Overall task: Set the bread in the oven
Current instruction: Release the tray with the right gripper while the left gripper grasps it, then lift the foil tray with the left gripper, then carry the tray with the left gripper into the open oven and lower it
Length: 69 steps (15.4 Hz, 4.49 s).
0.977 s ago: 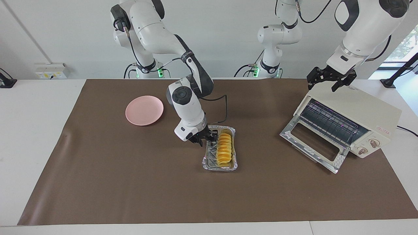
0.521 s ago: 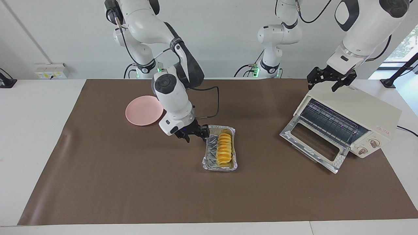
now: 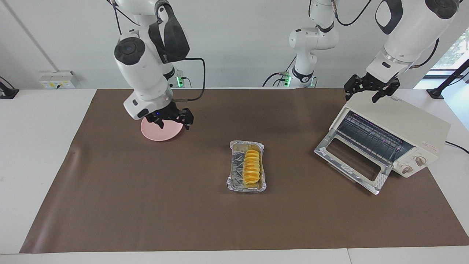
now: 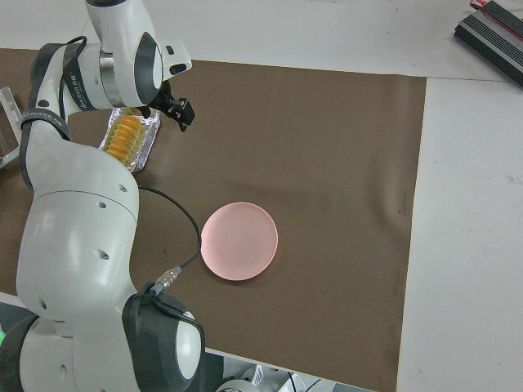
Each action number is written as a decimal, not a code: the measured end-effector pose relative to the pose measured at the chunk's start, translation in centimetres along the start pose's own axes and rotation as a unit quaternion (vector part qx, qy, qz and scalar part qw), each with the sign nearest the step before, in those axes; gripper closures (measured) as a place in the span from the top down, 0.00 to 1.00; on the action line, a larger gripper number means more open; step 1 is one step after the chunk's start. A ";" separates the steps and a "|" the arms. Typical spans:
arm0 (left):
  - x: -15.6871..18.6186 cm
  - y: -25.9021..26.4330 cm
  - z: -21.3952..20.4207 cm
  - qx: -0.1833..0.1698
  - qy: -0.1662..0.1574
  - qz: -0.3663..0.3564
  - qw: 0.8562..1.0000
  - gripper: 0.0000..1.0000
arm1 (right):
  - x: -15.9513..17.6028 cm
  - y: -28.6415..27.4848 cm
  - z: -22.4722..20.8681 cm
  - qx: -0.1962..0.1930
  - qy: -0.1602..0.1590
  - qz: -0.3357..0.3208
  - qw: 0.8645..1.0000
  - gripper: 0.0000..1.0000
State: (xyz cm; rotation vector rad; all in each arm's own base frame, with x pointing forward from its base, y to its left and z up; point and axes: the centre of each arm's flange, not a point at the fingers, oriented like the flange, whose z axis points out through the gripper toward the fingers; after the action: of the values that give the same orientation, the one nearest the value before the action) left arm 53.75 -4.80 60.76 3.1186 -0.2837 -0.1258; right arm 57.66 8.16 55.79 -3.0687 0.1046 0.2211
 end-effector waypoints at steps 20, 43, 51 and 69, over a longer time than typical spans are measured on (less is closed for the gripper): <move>12.9 42.8 21.7 -0.030 0.019 -0.100 0.994 1.00 | -2.9 11.7 -2.6 -0.024 0.020 0.005 1.000 1.00; 13.6 40.9 27.8 -0.015 0.005 -0.128 0.992 0.02 | -2.8 10.7 -2.7 -0.033 0.026 -0.035 0.999 1.00; 15.7 34.0 25.7 0.011 -0.013 -0.196 0.981 0.02 | -3.0 10.7 -2.9 -0.033 0.026 -0.035 0.999 1.00; 18.1 -1.0 18.5 0.044 -0.056 -0.503 0.861 0.02 | -3.0 10.7 -2.9 -0.033 0.027 -0.035 0.998 1.00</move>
State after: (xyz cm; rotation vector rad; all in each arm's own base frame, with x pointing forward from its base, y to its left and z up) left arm 70.15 -7.07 40.85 2.9536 1.3801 -0.2881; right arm 54.34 -2.53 58.49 -3.1375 -0.0082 0.1406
